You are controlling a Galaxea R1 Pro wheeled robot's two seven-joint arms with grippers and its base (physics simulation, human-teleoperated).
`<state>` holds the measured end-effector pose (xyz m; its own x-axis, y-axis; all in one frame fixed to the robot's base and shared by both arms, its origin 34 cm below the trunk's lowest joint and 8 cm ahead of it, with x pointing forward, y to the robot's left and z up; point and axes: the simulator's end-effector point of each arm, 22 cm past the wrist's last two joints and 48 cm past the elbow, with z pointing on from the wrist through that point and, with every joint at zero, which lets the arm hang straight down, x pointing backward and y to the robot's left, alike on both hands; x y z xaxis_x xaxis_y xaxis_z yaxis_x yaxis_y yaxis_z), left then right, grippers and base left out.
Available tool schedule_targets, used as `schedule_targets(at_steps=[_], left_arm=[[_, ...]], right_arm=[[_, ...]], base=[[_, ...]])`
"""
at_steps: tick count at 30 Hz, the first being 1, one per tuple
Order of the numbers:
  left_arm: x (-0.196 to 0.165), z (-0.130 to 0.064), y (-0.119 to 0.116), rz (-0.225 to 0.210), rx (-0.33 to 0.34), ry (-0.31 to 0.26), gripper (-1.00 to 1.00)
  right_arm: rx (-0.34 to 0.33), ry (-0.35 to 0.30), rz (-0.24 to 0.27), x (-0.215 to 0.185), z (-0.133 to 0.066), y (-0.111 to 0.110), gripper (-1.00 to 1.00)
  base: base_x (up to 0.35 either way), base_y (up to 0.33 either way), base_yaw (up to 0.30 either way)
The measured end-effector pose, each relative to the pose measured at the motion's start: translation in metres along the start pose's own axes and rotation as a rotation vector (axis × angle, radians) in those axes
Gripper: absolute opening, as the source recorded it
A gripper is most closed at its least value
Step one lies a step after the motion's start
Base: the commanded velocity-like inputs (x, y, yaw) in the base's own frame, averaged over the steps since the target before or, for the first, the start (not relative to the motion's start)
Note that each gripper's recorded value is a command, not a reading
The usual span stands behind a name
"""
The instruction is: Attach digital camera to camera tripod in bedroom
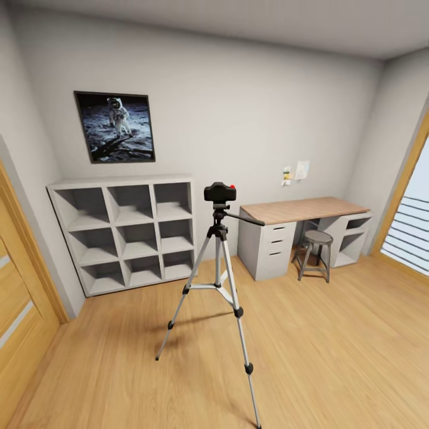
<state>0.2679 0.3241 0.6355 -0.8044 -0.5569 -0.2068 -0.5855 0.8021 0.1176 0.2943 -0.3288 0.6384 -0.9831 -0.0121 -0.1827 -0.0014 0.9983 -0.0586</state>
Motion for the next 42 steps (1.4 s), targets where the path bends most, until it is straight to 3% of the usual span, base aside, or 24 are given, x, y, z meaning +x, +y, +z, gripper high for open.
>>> schedule_targets(at_steps=[30,31,32,34,42], left_arm=[[-0.016,-0.006,-0.01,-0.009,0.03,-0.039,1.0],[-0.016,-0.006,-0.012,-0.009,0.04,-0.039,1.0],[-0.017,-0.008,-0.026,-0.007,0.107,-0.037,1.0],[-0.018,-0.009,-0.035,-0.007,0.149,-0.039,1.0],[-0.023,-0.012,-0.046,-0.008,0.201,-0.048,1.0]], right_arm=[[0.004,-0.049,0.002,-0.019,-0.006,-0.003,1.0],[0.004,-0.05,0.002,-0.02,-0.006,-0.003,1.0],[0.003,-0.052,0.002,-0.02,-0.007,-0.002,1.0],[0.002,-0.055,0.002,-0.021,-0.007,-0.001,1.0],[0.0,-0.067,0.005,-0.026,-0.009,0.0,1.0]], base=[[0.0,0.0,0.0],[0.0,0.0,0.0],[0.0,0.0,0.0],[0.0,0.0,0.0],[0.0,0.0,0.0]])
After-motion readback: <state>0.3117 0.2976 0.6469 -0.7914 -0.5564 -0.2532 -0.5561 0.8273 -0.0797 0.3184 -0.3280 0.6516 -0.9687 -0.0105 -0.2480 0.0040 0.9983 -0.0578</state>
